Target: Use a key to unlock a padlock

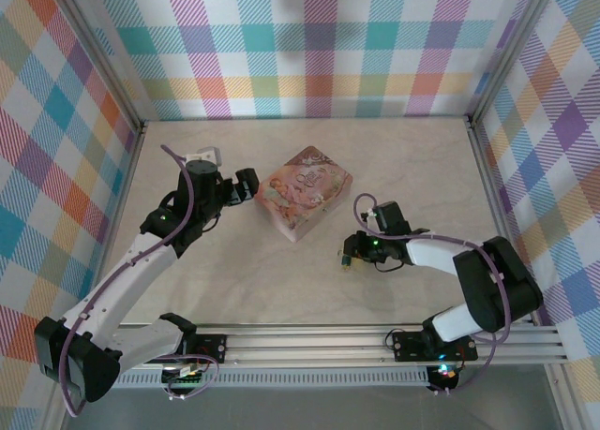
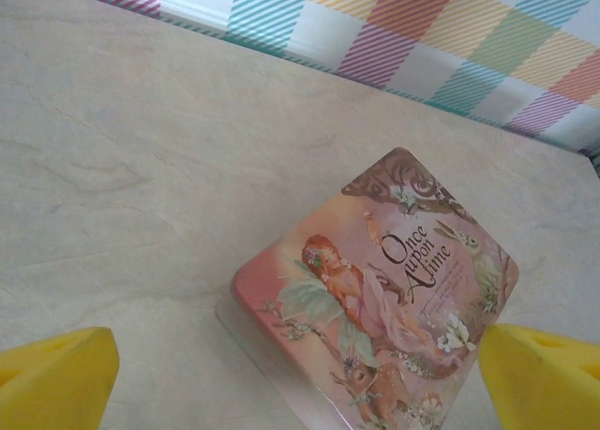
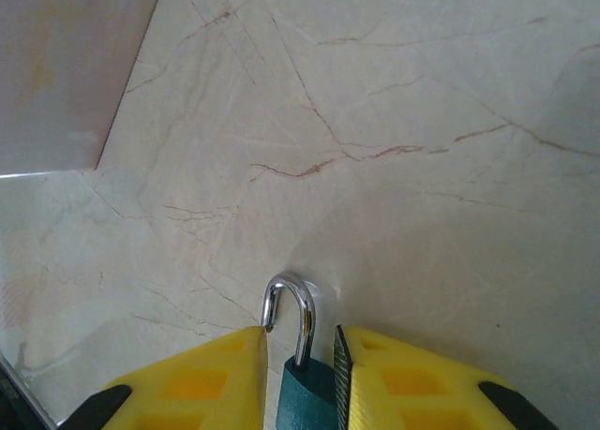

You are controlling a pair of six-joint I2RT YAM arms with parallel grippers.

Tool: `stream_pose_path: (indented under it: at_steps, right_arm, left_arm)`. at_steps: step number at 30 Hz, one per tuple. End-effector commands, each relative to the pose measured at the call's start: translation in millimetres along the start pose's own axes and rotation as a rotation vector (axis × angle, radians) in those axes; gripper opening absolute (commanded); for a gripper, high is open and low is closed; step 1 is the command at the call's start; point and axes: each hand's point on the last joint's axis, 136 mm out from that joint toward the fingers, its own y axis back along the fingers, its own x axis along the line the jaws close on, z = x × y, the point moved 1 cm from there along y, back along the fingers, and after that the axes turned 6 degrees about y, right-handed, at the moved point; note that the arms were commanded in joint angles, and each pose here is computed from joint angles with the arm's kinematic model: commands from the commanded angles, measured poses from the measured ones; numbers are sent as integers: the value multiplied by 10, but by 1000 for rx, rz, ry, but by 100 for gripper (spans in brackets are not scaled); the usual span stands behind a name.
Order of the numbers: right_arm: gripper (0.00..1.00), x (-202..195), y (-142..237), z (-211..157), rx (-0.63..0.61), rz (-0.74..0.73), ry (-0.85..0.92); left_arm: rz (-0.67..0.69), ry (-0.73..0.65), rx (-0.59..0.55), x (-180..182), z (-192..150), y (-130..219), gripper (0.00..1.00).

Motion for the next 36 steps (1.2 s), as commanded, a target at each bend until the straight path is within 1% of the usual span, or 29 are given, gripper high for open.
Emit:
stream_pose_path:
  at_steps: [1, 6, 8, 16, 20, 22, 25, 29, 32, 34, 36]
  right_arm:
    - [31, 111, 149, 161, -62, -18, 72]
    - [40, 185, 426, 367, -164, -80, 156]
    - [47, 203, 564, 463, -219, -117, 195]
    - [82, 106, 1244, 848, -521, -301, 304]
    - [100, -12, 1476, 950, -602, -361, 312]
    - [100, -96, 1561, 993, -629, -400, 319]
    - [100, -247, 1674, 1063, -692, -466, 319]
    - [100, -481, 1766, 1140, -802, -542, 350]
    - [100, -661, 1760, 1168, -849, -578, 359]
    - [100, -739, 1727, 1201, -867, -582, 373]
    - [100, -807, 1671, 1235, -870, -584, 388]
  left_arm:
    - [34, -20, -31, 100, 80, 78, 98]
    - [87, -52, -63, 208, 136, 175, 98]
    - [104, -64, -88, 249, 180, 243, 98]
    - [206, -144, -190, 468, 316, 503, 100]
    - [323, -184, -214, 690, 283, 463, 100]
    - [394, -186, -217, 844, 242, 406, 100]
    - [439, -173, -204, 1029, 153, 264, 100]
    - [452, -140, -274, 1262, 89, 77, 100]
    - [455, -177, -304, 1384, 17, -22, 100]
    - [473, -224, -292, 1438, -33, -82, 100]
    - [499, -239, -265, 1503, -74, -138, 100]
